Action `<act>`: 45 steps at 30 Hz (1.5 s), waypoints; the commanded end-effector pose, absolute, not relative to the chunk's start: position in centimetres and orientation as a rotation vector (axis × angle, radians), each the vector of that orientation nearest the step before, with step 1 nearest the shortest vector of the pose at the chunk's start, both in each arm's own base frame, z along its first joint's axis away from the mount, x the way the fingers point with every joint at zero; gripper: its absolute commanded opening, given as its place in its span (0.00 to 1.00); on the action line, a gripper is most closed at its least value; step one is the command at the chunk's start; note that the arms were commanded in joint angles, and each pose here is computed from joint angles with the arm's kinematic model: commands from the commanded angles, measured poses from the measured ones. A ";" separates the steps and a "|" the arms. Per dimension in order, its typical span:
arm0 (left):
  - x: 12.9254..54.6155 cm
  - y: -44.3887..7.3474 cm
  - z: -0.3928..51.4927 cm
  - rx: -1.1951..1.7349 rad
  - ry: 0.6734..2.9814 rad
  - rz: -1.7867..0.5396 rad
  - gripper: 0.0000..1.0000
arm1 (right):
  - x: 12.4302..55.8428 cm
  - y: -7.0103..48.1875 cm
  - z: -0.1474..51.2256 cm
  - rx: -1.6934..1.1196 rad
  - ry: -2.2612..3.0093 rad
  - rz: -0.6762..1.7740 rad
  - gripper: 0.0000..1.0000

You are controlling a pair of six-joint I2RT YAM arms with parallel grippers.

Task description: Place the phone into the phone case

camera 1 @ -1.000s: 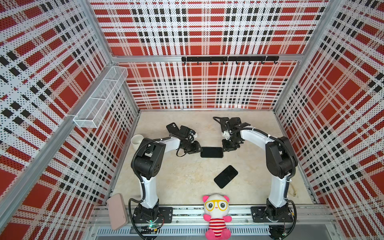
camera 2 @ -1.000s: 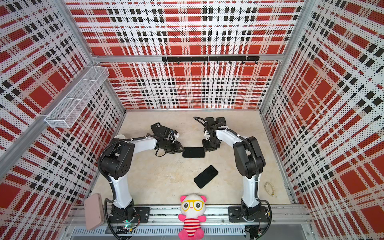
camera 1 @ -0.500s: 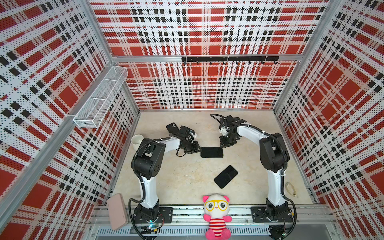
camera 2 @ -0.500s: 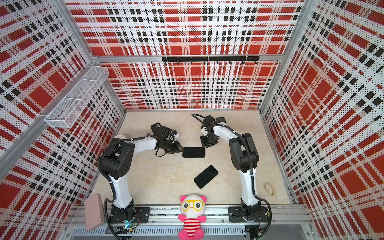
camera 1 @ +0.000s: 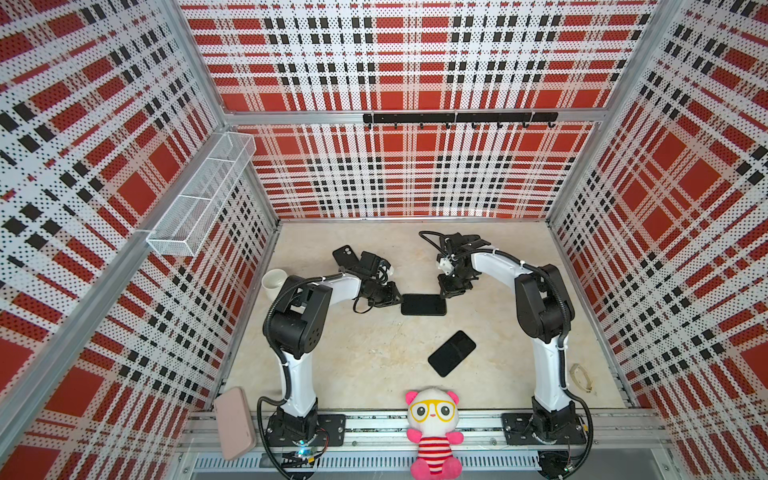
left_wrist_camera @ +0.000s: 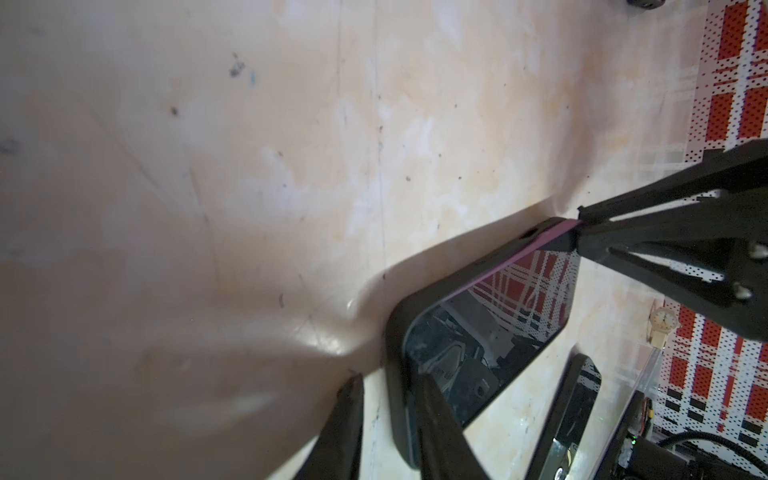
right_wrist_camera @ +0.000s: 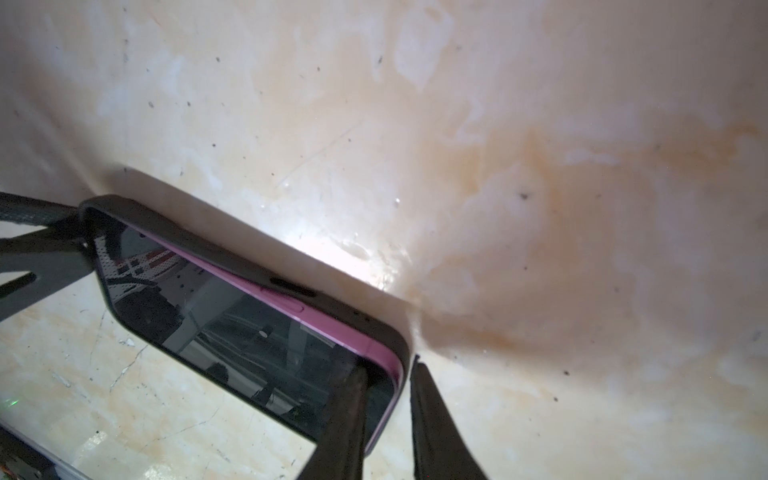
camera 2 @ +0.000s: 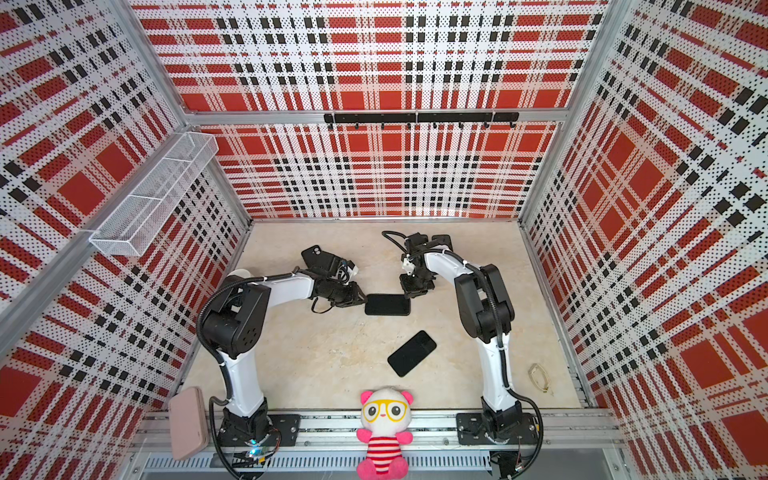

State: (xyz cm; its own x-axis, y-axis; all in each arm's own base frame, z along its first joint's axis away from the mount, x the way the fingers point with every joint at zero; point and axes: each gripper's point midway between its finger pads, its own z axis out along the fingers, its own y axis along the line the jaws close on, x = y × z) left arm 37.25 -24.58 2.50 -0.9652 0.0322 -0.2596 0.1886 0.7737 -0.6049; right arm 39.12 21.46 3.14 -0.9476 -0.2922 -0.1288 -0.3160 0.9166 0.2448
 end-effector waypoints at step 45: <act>35.8 -26.6 1.4 0.239 2.762 -1.036 0.22 | 22.6 17.9 -15.1 -0.687 3.562 -0.312 0.17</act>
State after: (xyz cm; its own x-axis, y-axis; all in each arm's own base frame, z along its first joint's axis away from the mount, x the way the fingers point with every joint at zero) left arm 37.09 -25.51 2.38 -0.9630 0.0481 -0.2652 0.2065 0.7640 -0.6113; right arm 37.48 22.65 1.08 -0.9358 -0.3425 -0.0832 -0.3395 0.9394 -0.0476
